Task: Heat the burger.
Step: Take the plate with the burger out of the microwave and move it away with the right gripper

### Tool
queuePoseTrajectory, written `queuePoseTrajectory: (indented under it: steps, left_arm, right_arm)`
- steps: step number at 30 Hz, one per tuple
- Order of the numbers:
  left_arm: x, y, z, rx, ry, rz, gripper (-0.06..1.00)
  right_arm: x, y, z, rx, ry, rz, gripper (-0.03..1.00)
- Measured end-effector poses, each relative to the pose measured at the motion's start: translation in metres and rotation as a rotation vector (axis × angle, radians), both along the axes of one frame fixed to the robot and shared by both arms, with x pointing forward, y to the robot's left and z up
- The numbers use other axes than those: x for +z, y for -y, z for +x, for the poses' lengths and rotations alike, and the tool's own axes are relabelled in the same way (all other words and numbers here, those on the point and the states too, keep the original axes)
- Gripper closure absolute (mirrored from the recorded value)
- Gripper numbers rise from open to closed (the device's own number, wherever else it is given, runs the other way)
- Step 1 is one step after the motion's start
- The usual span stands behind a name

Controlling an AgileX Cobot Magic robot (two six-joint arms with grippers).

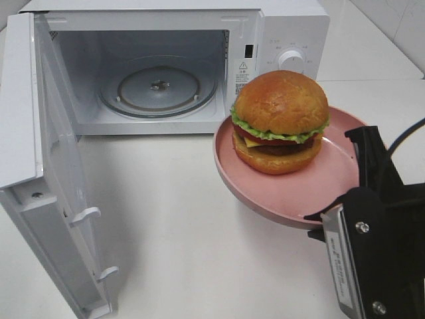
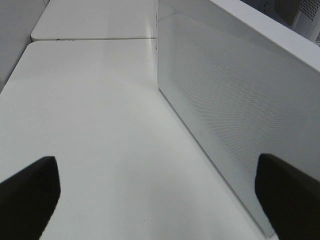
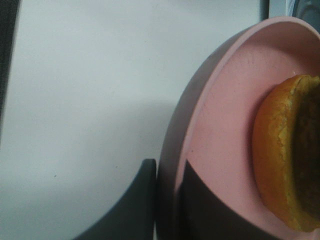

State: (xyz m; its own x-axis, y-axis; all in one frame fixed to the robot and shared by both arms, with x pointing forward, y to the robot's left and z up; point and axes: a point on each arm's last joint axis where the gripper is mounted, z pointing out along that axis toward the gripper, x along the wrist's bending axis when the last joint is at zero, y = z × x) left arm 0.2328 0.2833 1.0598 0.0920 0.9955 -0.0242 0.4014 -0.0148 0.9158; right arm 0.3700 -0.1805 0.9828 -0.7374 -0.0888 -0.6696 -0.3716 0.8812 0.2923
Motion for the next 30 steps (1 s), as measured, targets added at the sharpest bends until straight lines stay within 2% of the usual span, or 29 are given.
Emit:
queuePoseTrajectory:
  steps: [15,22,30]
  left_arm:
    - [0.0,0.0,0.0,0.0,0.0,0.0,-0.03]
    - [0.0,0.0,0.0,0.0,0.0,0.0,-0.03]
    - [0.0,0.0,0.0,0.0,0.0,0.0,-0.03]
  right_arm:
    - [0.003,0.026,-0.018,-0.099,-0.02,-0.012,0.88]
    - [0.0,0.035,-0.018,-0.219,-0.06,-0.042,0.88]
    - [0.0,0.042,-0.015,-0.324,-0.047,-0.051,0.88]
